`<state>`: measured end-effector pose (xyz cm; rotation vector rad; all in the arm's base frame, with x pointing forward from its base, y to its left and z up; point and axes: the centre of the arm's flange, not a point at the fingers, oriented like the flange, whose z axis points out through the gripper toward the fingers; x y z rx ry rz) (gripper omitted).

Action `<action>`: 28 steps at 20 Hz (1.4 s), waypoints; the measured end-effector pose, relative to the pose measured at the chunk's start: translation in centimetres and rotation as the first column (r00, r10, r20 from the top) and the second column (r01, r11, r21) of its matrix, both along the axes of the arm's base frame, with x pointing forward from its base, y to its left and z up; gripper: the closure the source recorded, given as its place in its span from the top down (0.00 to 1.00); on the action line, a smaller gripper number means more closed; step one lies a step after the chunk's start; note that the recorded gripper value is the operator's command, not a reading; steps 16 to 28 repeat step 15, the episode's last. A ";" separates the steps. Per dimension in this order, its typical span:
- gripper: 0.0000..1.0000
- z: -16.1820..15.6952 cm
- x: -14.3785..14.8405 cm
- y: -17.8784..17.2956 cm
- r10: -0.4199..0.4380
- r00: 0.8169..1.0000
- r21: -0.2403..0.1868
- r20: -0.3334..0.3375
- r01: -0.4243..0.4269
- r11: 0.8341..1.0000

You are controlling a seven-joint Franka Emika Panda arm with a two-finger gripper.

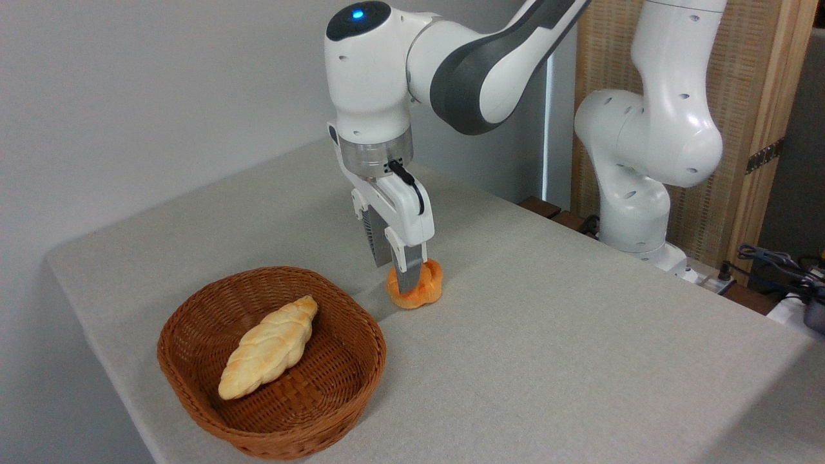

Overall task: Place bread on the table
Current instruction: 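Carry the orange bun beside the basket and lower it onto the table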

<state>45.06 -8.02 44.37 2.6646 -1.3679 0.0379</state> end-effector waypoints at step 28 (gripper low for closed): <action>1.00 8.0 4.7 6.1 0.158 0.972 0.050 0.173 -0.169 0.984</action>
